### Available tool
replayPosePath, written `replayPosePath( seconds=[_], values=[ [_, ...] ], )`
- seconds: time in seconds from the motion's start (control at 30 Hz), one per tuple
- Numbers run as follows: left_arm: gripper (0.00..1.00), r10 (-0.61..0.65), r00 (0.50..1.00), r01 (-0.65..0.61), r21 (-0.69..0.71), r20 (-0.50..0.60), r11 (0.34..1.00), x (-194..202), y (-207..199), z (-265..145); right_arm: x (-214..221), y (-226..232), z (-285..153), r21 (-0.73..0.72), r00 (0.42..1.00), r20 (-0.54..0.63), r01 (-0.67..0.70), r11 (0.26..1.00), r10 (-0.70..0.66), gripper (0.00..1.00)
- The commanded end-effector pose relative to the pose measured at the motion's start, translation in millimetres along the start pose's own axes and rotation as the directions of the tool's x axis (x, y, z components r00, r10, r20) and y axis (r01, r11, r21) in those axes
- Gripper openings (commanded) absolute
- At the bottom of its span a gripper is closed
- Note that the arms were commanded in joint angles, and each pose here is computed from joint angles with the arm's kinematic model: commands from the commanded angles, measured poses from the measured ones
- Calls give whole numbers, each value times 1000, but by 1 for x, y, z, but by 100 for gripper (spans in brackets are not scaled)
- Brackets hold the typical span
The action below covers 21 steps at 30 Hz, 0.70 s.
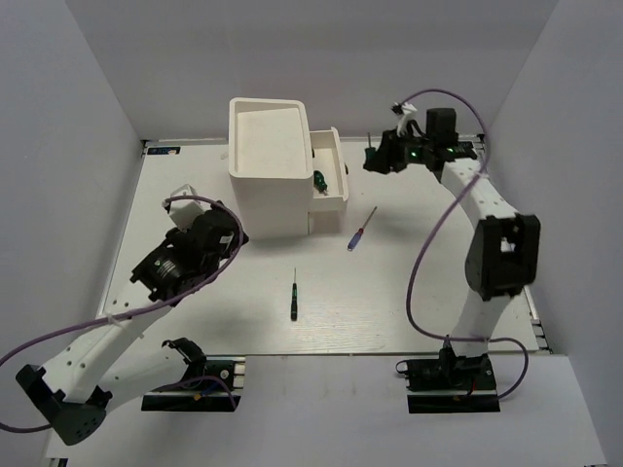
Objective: Sort the tools into containers
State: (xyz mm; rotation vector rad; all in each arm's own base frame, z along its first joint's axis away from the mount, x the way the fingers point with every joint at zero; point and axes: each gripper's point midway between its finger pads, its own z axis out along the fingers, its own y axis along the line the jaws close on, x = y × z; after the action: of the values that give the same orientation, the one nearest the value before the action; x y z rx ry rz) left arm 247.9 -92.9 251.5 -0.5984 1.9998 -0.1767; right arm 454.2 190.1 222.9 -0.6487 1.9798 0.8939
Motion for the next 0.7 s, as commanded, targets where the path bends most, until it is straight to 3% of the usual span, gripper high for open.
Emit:
replayPosePath(
  seconds=[0.0,0.1,0.33,0.43,0.47,0.53,0.63,0.67],
  values=[
    [89,-67,998,68,-129,7,989,6,28,11,-42,26,38,-110,997,70,25,994,-18,0],
    [89,-93,996,92,-132,-5,987,-1,24,21,-79,32,67,-114,993,104,64,991,-52,0],
    [91,-65,998,68,-179,21,981,-41,25,46,-72,40,114,-104,997,51,62,993,-57,0],
    [91,-80,997,80,-174,10,982,-61,26,58,-61,39,117,-85,998,26,63,994,-61,16],
    [91,-86,996,87,-168,16,982,-68,26,62,-51,34,117,-77,999,6,52,996,-51,29],
    [91,-98,994,104,-176,44,979,-89,32,70,-49,32,115,-66,998,3,64,996,-64,39],
    [92,-122,990,132,-148,75,980,-124,30,78,-47,37,112,-82,997,-8,71,994,-72,67],
    [92,-134,990,138,-126,40,982,-125,24,87,-49,41,110,-93,997,-6,76,993,-77,79]
  ],
)
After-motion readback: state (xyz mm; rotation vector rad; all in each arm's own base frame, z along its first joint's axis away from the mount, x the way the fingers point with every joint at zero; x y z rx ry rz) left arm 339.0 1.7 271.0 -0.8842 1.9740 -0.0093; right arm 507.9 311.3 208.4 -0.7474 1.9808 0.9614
